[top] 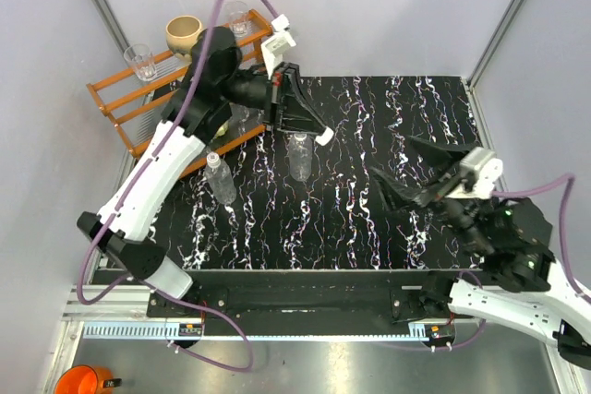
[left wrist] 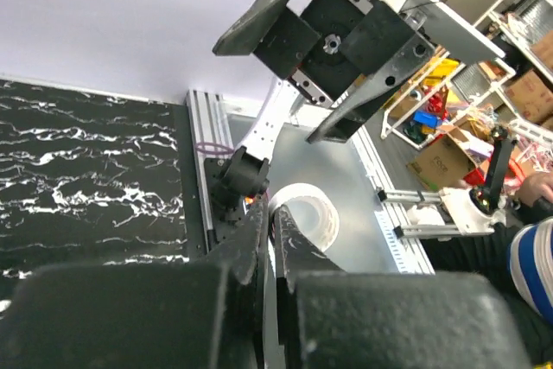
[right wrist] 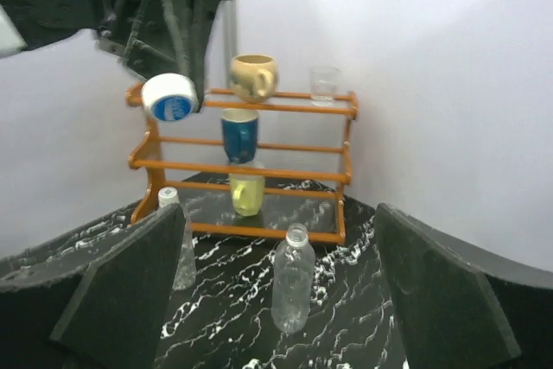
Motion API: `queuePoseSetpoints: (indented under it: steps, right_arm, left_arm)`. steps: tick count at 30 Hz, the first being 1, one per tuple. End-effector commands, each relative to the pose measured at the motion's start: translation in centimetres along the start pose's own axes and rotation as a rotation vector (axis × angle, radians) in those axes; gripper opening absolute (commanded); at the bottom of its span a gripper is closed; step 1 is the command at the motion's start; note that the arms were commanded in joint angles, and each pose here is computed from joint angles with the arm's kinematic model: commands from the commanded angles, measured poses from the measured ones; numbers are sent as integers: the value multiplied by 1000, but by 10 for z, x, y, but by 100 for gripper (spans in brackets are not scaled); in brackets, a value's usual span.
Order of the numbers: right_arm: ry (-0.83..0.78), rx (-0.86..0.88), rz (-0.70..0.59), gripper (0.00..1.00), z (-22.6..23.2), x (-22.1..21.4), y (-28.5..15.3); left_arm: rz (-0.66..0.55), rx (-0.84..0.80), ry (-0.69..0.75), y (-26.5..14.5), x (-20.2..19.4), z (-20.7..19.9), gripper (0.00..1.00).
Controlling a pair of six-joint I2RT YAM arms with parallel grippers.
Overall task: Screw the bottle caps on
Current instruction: Pick up the bottle cap from the center of the board.
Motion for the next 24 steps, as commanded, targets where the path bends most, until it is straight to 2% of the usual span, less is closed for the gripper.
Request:
queuePoseSetpoints:
  steps: [1,2,3,10,17,22,24]
  right_arm:
    - [-195,242,-171,99,30,25,41]
    - [-205,259,-199,99,33,32,46]
    - [-230,297,-212,99,39,32,51]
    - [-316,334,-273,97,51,31,74]
    - [-380,332,-259,85,51,24,77]
    - [-418,276,-266,71,47,18,81]
    - [-434,269,-281,70,47,17,83]
  left_arm:
    - [-8,-181,-231,-13,-7,0,0]
    - [-48,-222,-50,-16,-1,-7,0]
    - [-46,-238,-201,-20,-1,-15,0]
    - [-68,-240,-216,-26,-9,-21,0]
    - [-81,-241,-236,-25,-10,-19,0]
    - [-93,-241,-255,-23,-10,-14,0]
    - [-94,-241,-261,-22,-11,-12,0]
Point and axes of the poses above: each gripper's point midway between its finger pads, its own y axis out along the fingers, its own z axis along the line the jaws close on, x = y × z, the point moved 8 cm from there along -y, back along the fingers, and after that the axes turned 5 degrees about -y, right-handed, at the moved point
